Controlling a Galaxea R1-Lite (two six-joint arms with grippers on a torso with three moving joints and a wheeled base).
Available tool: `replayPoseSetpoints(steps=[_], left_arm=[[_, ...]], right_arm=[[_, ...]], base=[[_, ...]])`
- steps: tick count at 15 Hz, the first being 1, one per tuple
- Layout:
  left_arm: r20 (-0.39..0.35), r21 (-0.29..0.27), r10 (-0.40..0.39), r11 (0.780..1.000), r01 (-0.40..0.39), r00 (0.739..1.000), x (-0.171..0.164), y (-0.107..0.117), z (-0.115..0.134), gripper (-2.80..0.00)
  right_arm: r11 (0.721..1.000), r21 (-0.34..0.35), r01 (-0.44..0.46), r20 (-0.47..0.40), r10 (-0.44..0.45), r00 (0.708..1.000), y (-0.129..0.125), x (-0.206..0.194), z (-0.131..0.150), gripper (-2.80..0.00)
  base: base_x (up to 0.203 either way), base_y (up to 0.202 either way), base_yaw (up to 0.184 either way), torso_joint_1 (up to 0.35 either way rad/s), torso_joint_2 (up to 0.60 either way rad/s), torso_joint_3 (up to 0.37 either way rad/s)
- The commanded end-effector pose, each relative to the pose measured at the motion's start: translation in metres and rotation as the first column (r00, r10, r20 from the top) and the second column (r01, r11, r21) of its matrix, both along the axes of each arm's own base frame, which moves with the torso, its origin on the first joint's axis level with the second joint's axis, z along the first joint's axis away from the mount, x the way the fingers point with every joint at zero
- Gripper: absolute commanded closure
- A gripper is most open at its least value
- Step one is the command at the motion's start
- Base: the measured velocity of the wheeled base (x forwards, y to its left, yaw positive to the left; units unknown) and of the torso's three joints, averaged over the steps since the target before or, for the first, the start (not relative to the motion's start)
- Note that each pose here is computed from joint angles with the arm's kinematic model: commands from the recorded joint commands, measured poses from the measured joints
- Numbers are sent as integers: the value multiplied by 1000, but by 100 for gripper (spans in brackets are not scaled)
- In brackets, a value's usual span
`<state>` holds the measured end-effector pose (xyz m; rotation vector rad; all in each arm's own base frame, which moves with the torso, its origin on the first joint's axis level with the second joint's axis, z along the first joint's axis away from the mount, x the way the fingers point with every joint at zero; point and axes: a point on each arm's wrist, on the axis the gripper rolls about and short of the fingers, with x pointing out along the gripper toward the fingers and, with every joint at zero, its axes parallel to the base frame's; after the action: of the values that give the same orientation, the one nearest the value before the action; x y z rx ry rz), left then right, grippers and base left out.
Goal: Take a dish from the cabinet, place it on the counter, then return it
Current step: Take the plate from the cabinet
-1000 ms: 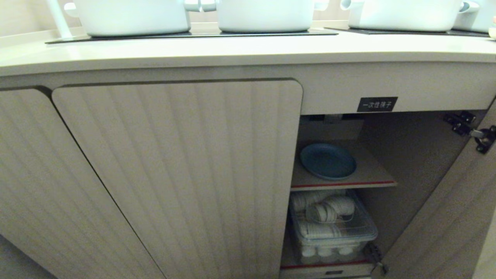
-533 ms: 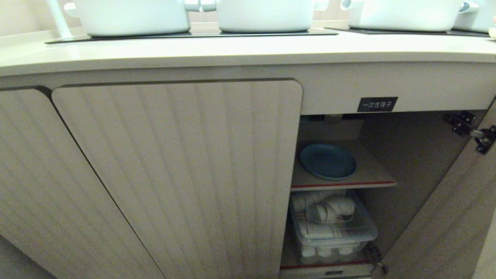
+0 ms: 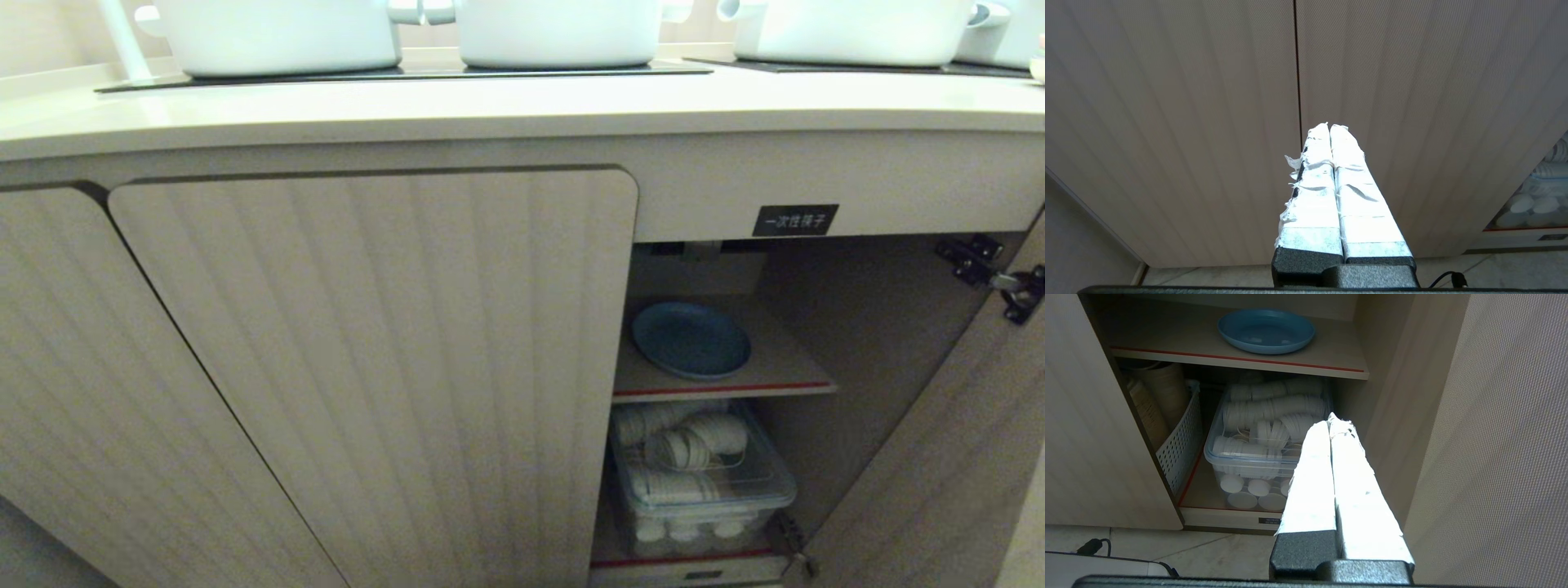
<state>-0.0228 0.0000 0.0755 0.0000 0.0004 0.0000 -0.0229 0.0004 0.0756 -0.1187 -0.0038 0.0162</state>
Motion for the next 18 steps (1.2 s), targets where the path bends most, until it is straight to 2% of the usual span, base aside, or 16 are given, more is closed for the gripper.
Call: replayPoseSetpoints(steps=[1,18], left_arm=[[0,0,1,1000,-1,1000,0,0,0,0],[0,0,0,1000,0,1000,0,0,0,0]], right_arm=[[1000,-1,-1,-1,1,1000,0,0,0,0],[1000,-1,-2,-1,2,1000,0,0,0,0]], base=[[0,0,0,0,0,0],[0,0,0,0,0,0]])
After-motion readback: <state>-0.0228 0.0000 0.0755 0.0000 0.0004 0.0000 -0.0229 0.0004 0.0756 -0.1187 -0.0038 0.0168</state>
